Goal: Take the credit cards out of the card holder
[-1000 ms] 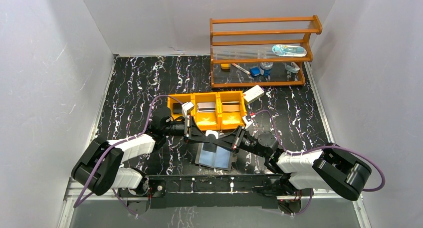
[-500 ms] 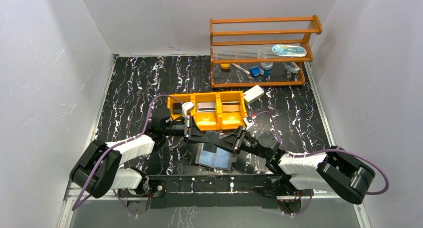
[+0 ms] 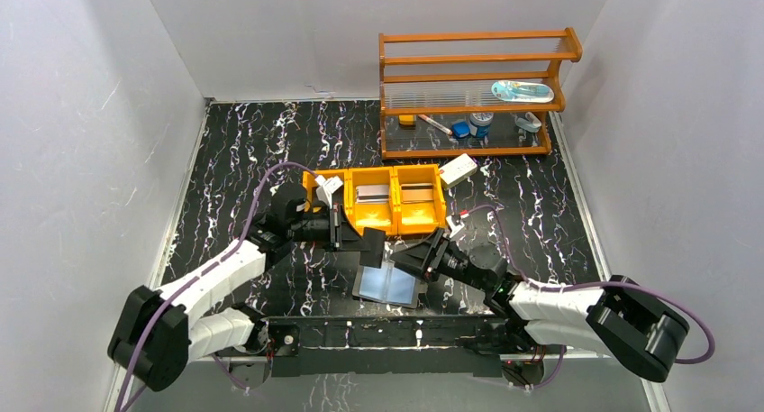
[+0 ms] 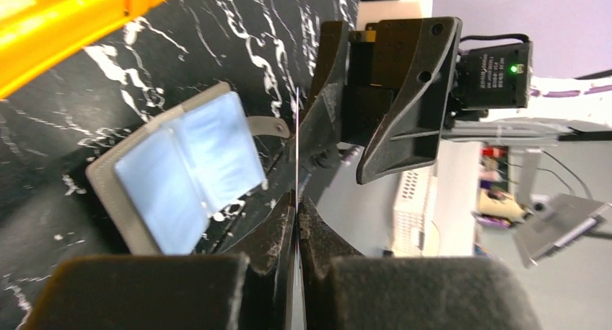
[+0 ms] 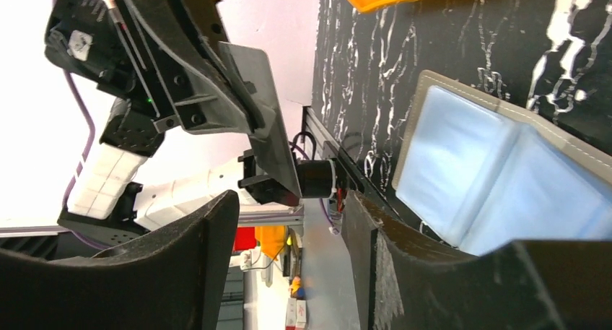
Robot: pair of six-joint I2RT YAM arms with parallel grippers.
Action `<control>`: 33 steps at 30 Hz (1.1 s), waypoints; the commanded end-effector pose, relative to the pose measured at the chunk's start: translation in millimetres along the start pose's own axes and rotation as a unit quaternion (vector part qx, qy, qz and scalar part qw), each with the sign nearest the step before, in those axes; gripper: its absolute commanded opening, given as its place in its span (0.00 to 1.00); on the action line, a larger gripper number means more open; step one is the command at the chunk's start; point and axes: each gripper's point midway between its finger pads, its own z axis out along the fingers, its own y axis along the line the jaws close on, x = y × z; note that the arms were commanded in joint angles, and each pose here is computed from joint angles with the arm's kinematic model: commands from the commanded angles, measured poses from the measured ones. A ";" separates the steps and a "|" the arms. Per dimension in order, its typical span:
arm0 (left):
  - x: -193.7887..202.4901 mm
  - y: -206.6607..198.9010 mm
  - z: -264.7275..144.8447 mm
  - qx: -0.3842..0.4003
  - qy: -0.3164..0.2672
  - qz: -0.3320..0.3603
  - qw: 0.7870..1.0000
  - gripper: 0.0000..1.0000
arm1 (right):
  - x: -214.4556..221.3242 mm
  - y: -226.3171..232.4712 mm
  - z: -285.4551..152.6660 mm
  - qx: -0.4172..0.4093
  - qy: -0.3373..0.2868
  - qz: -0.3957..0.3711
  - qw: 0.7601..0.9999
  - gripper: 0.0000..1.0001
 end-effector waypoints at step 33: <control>-101.3 63.9 -96.3 -0.335 0.019 0.616 0.713 0.00 | -22.9 -14.7 -12.3 0.043 -0.075 0.015 0.996 0.97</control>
